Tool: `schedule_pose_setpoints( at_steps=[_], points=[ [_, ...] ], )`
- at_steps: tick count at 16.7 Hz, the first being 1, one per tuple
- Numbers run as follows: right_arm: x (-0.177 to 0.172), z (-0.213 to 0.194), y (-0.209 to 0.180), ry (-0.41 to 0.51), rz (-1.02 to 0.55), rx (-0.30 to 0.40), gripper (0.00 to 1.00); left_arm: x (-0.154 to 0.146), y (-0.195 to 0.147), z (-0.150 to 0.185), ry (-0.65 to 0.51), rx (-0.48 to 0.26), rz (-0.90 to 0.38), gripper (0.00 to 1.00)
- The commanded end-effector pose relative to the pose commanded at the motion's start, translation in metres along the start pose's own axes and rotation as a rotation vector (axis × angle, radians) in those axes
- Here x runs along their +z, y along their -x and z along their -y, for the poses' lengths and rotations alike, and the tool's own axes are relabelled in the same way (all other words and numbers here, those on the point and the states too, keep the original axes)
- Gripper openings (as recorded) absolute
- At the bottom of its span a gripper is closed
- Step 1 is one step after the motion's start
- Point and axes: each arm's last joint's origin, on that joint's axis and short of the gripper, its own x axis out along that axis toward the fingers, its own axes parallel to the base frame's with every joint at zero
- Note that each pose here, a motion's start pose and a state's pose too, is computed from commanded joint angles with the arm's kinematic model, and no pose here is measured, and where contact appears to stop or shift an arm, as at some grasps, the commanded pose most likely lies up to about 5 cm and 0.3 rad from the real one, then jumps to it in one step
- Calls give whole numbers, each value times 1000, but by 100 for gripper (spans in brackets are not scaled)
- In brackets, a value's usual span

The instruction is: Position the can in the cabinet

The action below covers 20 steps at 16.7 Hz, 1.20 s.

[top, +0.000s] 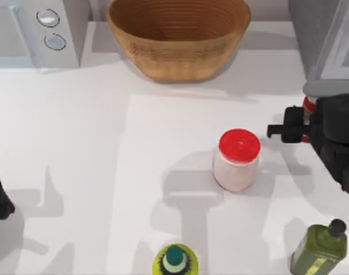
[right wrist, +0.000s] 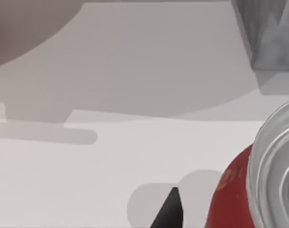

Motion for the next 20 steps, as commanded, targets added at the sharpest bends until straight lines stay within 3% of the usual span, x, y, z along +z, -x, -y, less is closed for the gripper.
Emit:
schedule_pose_setpoints(
  at_steps=[5, 11, 20],
  points=[
    [38, -12, 29, 38, -69, 62, 0, 0, 0, 0, 0, 0, 0, 100],
    [98, -7, 58, 18, -51, -4, 0, 0, 0, 0, 0, 0, 0, 100],
    [103, 1, 72, 14, -27, 2, 0, 0, 0, 0, 0, 0, 0, 100]
  ],
)
